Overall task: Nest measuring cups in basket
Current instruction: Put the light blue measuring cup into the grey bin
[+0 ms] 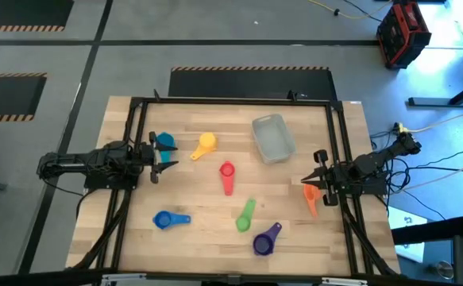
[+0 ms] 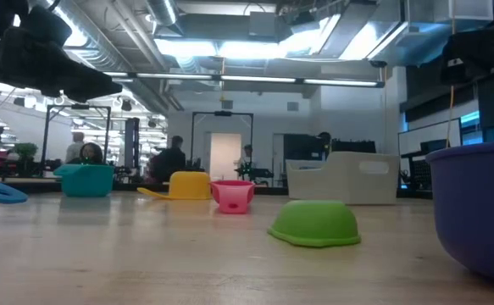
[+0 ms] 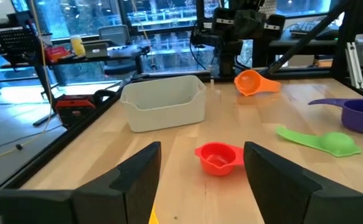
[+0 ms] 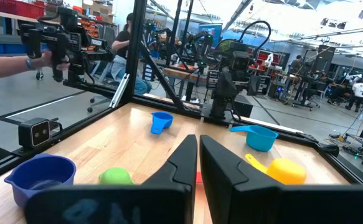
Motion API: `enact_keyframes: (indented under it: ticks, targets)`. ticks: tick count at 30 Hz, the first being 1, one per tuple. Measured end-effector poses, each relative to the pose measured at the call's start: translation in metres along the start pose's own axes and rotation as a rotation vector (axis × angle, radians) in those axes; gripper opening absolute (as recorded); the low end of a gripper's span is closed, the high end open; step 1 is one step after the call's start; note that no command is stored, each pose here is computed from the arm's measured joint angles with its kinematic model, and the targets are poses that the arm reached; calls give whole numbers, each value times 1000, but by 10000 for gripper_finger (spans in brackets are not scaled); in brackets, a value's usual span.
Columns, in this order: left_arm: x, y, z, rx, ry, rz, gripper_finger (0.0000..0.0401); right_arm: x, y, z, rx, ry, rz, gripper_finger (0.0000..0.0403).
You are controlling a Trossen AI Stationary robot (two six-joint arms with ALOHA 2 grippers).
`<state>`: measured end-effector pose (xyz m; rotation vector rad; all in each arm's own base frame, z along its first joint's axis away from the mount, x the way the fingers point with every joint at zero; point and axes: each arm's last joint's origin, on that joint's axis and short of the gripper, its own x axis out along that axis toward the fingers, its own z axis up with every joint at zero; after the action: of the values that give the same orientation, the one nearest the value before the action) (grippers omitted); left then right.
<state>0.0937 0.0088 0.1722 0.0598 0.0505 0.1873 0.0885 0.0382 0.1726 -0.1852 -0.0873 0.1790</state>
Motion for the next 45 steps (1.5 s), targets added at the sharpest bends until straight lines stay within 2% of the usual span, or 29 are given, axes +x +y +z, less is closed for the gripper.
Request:
enact_keyframes:
  ticks: [9,15,23,34,41,45]
  targets:
    - [-1,7,13,-180,-90,229,223,0,0,0,0,0,0,25]
    - [-3,14,41,-318,-62,346,223,0,0,0,0,0,0,25]
    - [6,24,88,-309,75,427,223,0,0,0,0,0,0,25]
    - [44,38,145,-295,140,395,223,0,0,0,0,0,0,25]
    - [53,56,157,-303,350,500,223,0,0,0,0,0,0,25]
    - [57,67,151,-338,495,491,223,0,0,0,0,0,0,25]
